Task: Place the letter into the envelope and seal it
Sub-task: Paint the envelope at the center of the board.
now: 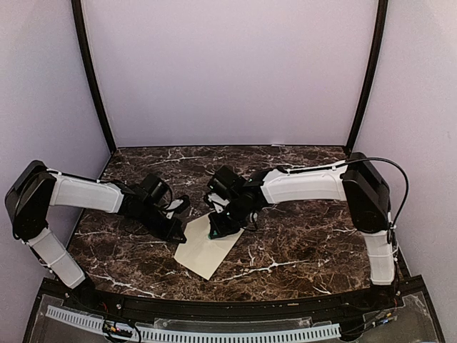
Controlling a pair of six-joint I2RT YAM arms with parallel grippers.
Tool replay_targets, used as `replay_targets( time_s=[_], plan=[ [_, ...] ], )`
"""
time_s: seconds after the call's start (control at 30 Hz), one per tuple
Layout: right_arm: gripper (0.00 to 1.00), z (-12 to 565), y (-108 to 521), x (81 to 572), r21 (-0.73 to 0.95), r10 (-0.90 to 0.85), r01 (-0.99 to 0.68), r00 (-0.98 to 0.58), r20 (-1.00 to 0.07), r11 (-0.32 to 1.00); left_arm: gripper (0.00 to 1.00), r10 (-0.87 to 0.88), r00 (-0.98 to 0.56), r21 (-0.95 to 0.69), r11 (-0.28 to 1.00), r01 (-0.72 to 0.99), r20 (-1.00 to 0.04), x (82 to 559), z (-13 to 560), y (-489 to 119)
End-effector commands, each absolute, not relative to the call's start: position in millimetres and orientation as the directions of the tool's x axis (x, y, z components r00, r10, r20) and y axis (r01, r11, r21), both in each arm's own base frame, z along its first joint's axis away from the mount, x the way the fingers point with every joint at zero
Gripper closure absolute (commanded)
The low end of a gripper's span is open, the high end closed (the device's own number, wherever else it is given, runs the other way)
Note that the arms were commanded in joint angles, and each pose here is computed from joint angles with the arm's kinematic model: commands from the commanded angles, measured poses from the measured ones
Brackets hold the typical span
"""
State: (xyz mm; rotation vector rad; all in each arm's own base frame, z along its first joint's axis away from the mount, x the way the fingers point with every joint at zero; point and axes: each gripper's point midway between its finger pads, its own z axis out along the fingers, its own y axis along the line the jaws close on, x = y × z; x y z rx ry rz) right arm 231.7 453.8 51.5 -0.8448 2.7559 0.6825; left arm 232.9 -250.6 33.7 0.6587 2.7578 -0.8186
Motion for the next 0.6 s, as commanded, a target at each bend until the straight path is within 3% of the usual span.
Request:
replay_targets(
  time_s=[0.0, 0.37, 0.57],
  plan=[
    [0.88, 51, 453, 200, 0.406, -0.528, -0.575, -0.817, -0.234, 0.710, 1.00, 0.379, -0.880, -0.464, 0.749, 0.473, -0.286, 230, 33, -251],
    [0.88, 84, 463, 197, 0.434, -0.517, -0.597, -0.802, -0.300, 0.675, 1.00, 0.380, -0.878, -0.459, 0.750, 0.476, -0.290, 231, 34, -251],
    [0.88, 73, 459, 197, 0.408, -0.522, -0.594, -0.804, -0.285, 0.693, 1.00, 0.380, -0.879, -0.460, 0.750, 0.476, -0.289, 231, 33, -251]
  ],
)
